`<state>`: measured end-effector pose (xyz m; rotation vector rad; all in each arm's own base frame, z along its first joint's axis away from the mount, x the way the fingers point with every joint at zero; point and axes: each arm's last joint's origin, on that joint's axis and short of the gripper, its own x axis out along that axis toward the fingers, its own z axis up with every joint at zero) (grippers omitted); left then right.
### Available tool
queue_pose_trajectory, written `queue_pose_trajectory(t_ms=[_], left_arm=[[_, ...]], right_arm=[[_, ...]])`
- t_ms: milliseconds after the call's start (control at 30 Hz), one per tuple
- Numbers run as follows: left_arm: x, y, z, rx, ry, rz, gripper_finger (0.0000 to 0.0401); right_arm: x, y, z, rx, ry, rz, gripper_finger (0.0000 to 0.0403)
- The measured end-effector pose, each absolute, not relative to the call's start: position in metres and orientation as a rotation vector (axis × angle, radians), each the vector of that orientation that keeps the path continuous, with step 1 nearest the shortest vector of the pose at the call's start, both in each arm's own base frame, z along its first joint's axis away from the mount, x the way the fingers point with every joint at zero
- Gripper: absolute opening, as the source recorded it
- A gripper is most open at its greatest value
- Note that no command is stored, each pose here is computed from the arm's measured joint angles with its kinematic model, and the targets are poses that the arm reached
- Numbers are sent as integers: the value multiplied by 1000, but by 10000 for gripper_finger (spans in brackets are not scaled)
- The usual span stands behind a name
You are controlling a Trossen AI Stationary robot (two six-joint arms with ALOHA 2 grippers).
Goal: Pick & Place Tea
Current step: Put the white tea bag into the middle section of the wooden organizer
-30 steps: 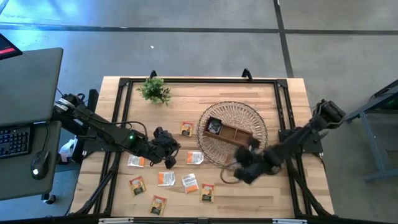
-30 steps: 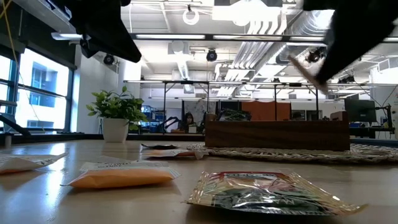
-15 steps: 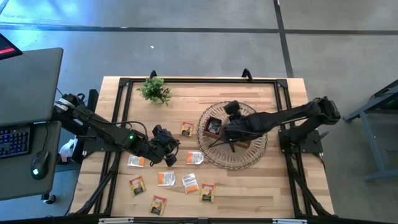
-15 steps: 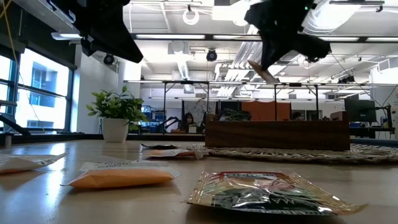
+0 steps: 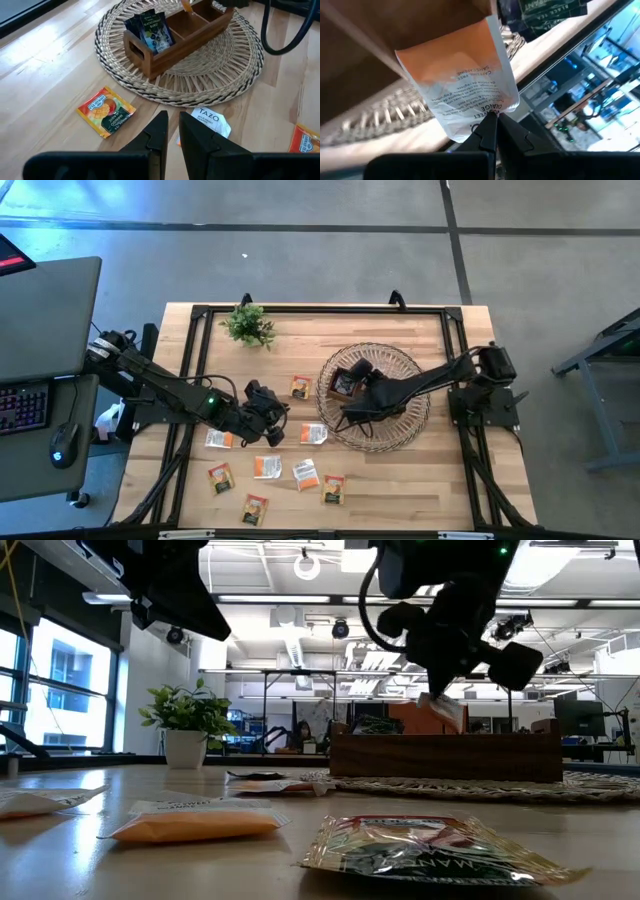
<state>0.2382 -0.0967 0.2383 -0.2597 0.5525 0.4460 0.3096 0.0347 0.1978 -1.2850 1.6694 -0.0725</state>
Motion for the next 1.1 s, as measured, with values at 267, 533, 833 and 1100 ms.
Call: queue_pose_trajectory(t_ms=[267, 533, 833, 1100], left_arm=[[238, -97, 238, -260, 555, 447, 44], [238, -97, 238, -282, 566, 431, 44], [238, -97, 237, -277, 573, 433, 44], [237, -97, 237, -269, 573, 442, 44]], right_arm=[[312, 38, 196, -1200, 1650, 2, 14], [313, 39, 195, -1171, 1637, 23, 53], [313, 40, 194, -1013, 1606, -83, 111], [310, 50, 217, -603, 1385, -293, 123]])
